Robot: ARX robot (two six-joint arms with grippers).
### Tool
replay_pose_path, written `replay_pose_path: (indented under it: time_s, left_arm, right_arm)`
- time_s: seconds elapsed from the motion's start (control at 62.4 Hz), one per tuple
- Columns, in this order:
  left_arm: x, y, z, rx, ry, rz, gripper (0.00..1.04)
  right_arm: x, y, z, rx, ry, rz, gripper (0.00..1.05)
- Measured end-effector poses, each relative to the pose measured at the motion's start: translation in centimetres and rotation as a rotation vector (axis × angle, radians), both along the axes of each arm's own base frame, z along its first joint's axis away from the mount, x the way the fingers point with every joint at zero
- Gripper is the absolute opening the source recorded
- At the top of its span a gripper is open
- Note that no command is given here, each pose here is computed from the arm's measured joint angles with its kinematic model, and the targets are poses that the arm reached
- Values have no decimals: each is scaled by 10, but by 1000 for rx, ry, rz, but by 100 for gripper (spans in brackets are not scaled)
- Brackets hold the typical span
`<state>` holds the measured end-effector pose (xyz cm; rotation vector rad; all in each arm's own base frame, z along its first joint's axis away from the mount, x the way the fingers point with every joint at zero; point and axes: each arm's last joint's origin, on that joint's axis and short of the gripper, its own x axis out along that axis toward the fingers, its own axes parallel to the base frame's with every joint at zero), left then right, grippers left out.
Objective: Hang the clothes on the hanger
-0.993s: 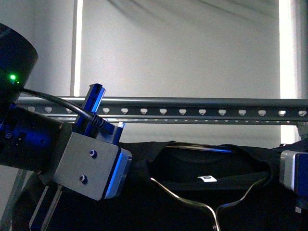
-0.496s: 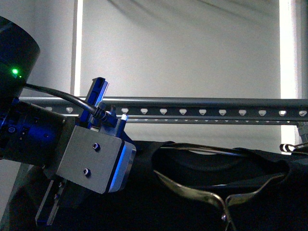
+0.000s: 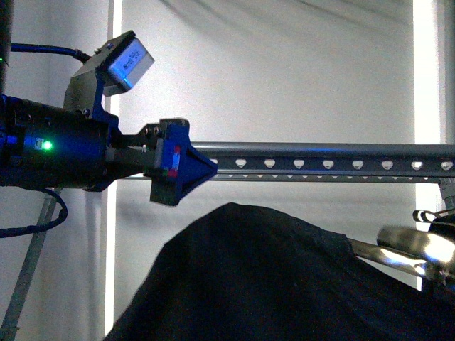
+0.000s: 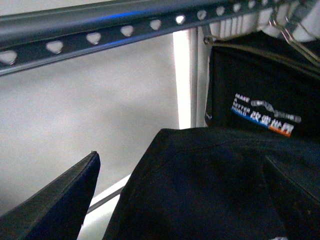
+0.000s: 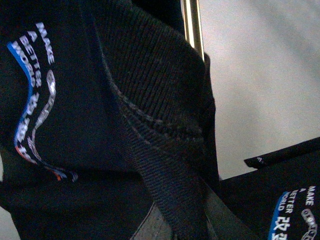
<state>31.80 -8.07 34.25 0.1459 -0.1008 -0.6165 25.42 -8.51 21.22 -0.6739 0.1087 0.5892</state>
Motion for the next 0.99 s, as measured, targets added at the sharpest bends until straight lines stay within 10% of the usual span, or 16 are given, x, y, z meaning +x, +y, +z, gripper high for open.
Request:
replay_pose_path:
  time_s: [0.4, 0.657, 0.993]
  left_arm:
    - [20, 74, 28, -449, 181, 607, 98]
    - [0, 66, 47, -533, 39, 449, 98]
    - [-75, 50, -39, -181, 102, 615, 43]
  right_arm:
    - [14, 9, 60, 586, 369, -177, 3]
    - [52, 23, 103, 1024, 519, -268, 3]
    - [95, 42, 134, 1503, 668, -364, 3]
